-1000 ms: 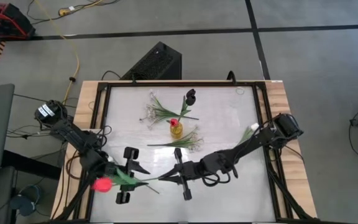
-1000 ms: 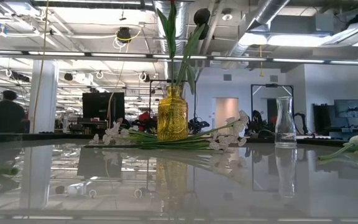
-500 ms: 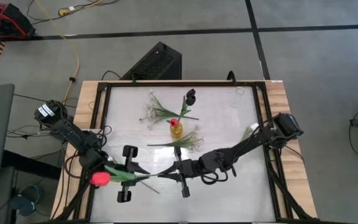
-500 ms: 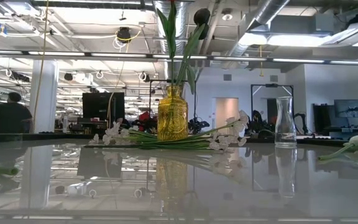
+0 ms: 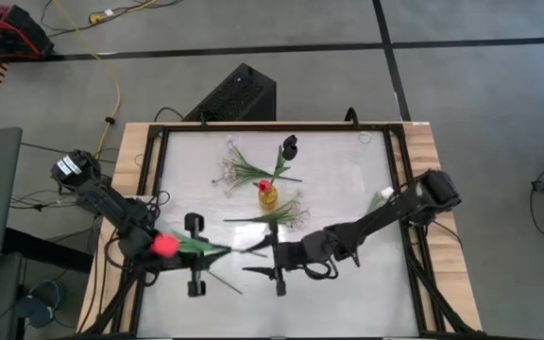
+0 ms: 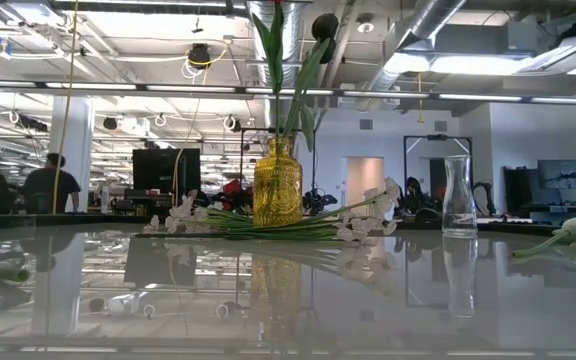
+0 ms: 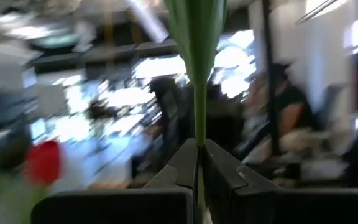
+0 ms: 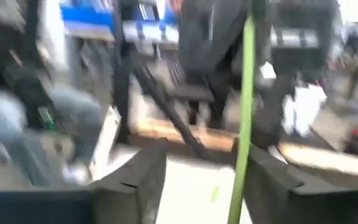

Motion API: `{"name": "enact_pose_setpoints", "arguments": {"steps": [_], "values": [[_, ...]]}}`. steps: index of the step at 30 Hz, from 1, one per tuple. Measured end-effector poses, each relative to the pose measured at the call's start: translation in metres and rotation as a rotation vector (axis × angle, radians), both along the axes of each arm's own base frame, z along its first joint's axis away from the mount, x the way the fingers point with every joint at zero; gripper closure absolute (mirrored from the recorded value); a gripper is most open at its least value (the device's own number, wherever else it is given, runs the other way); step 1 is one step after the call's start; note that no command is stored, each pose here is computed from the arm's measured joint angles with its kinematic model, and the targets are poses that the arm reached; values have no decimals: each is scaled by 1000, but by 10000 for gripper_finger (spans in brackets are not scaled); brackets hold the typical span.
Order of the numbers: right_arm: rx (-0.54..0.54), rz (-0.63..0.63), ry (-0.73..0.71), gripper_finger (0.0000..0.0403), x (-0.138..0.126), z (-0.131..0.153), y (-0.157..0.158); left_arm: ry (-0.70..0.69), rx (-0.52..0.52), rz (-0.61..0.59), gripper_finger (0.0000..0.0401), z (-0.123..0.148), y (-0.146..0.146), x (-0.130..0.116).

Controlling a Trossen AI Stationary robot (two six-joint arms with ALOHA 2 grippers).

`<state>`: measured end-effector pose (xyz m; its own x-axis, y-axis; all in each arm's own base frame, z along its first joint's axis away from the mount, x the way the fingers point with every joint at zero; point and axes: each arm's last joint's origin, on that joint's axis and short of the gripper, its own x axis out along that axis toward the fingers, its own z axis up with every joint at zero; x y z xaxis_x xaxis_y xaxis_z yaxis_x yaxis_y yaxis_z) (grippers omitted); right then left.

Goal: Sort flowers into vase by color
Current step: Put the red tulip into the yellow flower vase

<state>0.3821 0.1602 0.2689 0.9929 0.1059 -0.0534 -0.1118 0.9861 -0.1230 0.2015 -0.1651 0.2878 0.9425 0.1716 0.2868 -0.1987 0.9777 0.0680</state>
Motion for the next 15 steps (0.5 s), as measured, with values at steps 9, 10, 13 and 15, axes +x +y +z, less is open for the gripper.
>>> {"name": "enact_pose_setpoints", "arguments": {"steps": [9, 10, 13, 15], "values": [[100, -56, 443, 138, -43, 4, -8, 239, -17, 308, 401, 2, 50, -2], [109, -60, 474, 138, -48, 4, -6, 253, -29, 310, 401, 2, 59, -1], [118, -83, 532, 138, -59, 0, 3, 292, -78, 301, 401, 1, 84, 0], [111, -93, 555, 138, -64, -3, 11, 315, -112, 308, 401, 0, 100, 1]]}}
